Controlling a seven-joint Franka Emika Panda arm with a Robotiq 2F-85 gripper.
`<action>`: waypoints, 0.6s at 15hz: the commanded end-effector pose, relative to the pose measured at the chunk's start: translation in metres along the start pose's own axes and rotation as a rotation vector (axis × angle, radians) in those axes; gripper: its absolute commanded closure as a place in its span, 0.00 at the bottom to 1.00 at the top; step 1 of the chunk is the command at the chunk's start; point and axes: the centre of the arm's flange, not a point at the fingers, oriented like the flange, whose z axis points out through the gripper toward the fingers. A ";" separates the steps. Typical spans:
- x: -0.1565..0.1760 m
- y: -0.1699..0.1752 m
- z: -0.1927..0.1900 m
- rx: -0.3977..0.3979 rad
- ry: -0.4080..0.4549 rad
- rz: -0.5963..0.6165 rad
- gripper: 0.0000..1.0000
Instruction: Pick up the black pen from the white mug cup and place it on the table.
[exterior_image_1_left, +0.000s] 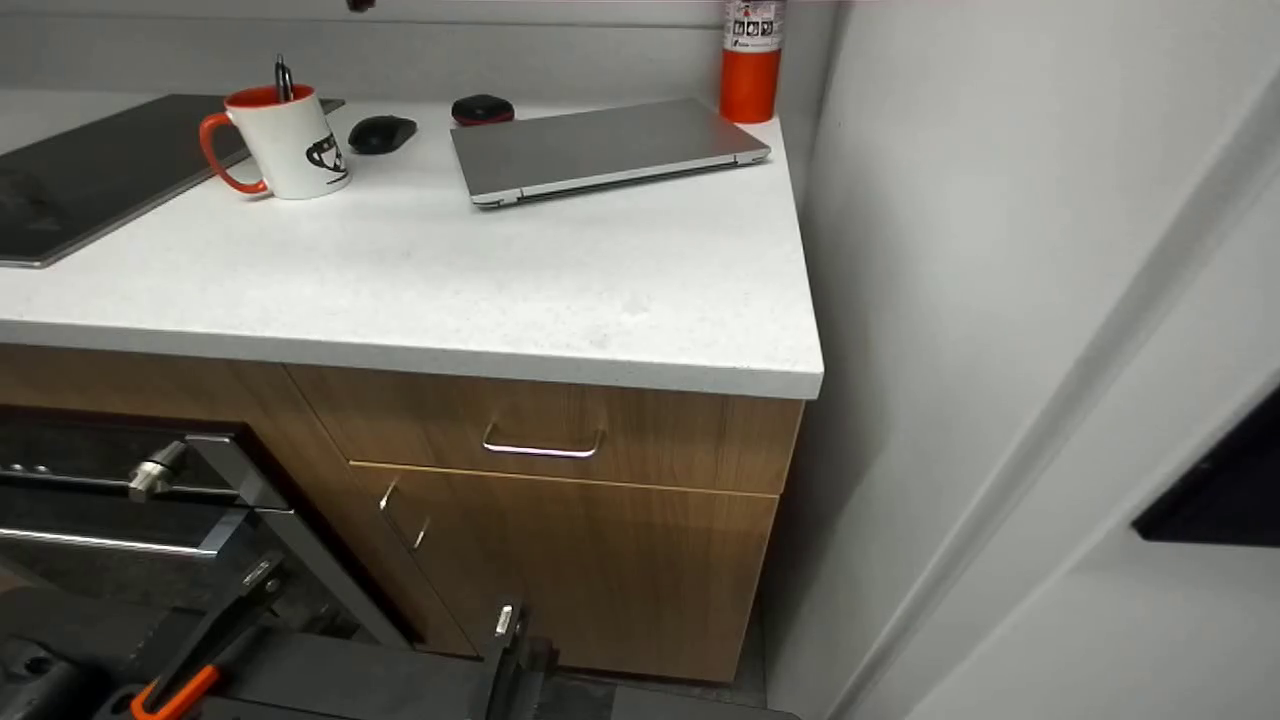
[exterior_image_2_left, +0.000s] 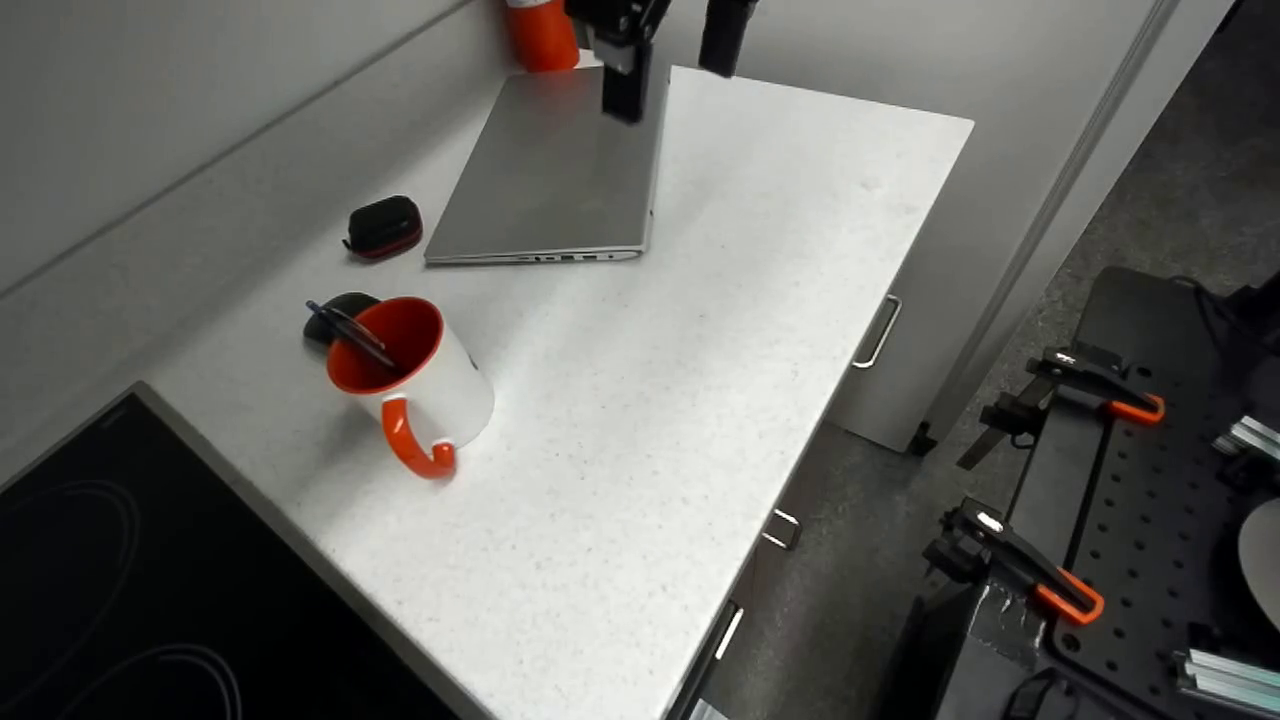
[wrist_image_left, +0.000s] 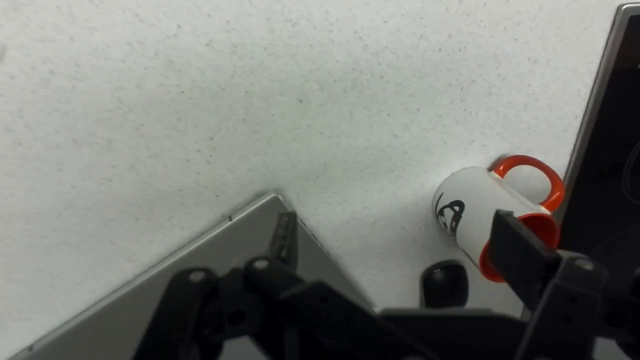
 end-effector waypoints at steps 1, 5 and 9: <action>0.000 -0.007 0.005 0.001 -0.001 -0.014 0.00; 0.001 -0.011 0.010 0.000 -0.005 -0.021 0.00; 0.006 -0.016 0.017 0.016 -0.009 -0.041 0.00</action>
